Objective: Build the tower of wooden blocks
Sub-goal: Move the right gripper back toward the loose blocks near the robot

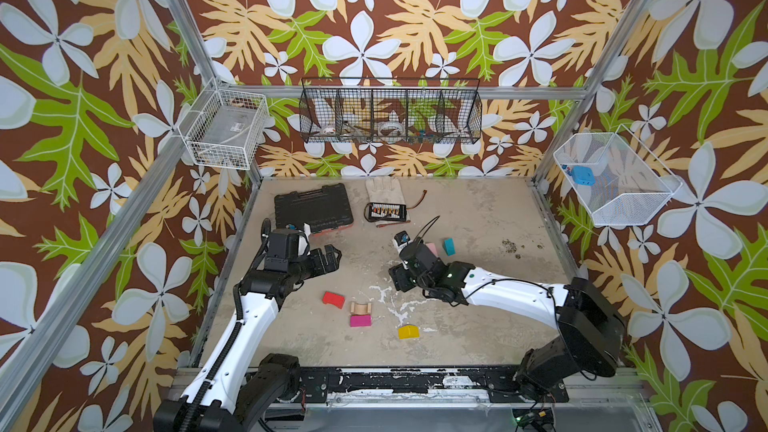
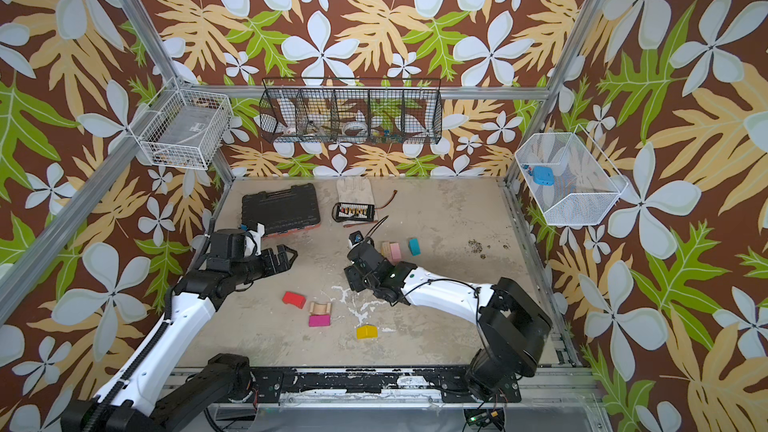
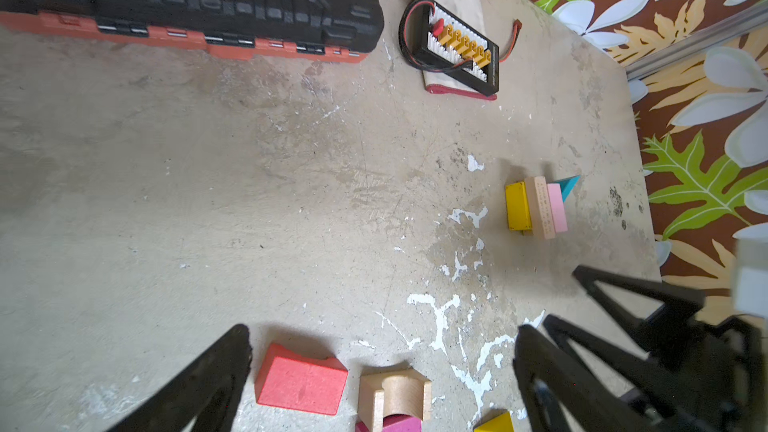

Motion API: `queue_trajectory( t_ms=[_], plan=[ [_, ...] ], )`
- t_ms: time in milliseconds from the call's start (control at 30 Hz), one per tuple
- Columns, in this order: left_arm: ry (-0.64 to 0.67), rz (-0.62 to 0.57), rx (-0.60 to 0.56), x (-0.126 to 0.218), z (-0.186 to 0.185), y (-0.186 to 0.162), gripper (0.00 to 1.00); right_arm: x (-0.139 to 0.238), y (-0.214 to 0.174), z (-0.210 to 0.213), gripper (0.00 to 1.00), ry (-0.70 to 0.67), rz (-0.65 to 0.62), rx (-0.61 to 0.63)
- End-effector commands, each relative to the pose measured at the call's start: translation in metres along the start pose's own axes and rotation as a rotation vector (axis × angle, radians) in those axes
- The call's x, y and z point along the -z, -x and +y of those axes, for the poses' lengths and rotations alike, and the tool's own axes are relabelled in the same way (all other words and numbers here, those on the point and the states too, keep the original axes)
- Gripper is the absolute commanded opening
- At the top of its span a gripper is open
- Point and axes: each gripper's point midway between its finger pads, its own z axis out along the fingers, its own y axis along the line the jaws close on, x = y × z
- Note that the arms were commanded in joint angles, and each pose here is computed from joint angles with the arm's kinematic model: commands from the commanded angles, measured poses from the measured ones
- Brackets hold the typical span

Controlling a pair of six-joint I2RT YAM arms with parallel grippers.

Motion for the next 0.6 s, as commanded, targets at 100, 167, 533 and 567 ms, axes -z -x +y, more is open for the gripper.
queue_trajectory(
  t_ms=[100, 167, 533, 567],
  plan=[
    [0.083, -0.085, 0.047, 0.013, 0.027, 0.026, 1.0, -0.018, -0.019, 0.051, 0.61, 0.019, 0.041, 0.01],
    [0.098, -0.104, 0.083, 0.016, 0.041, 0.033, 1.0, -0.022, -0.033, 0.06, 0.6, 0.01, 0.084, 0.025],
    [0.143, -0.149, 0.133, 0.025, 0.059, 0.041, 1.0, -0.054, -0.07, 0.077, 0.55, -0.041, 0.211, 0.122],
    [0.142, -0.148, 0.132, 0.024, 0.059, 0.041, 1.0, -0.057, -0.071, 0.077, 0.54, -0.047, 0.217, 0.132]
  ],
)
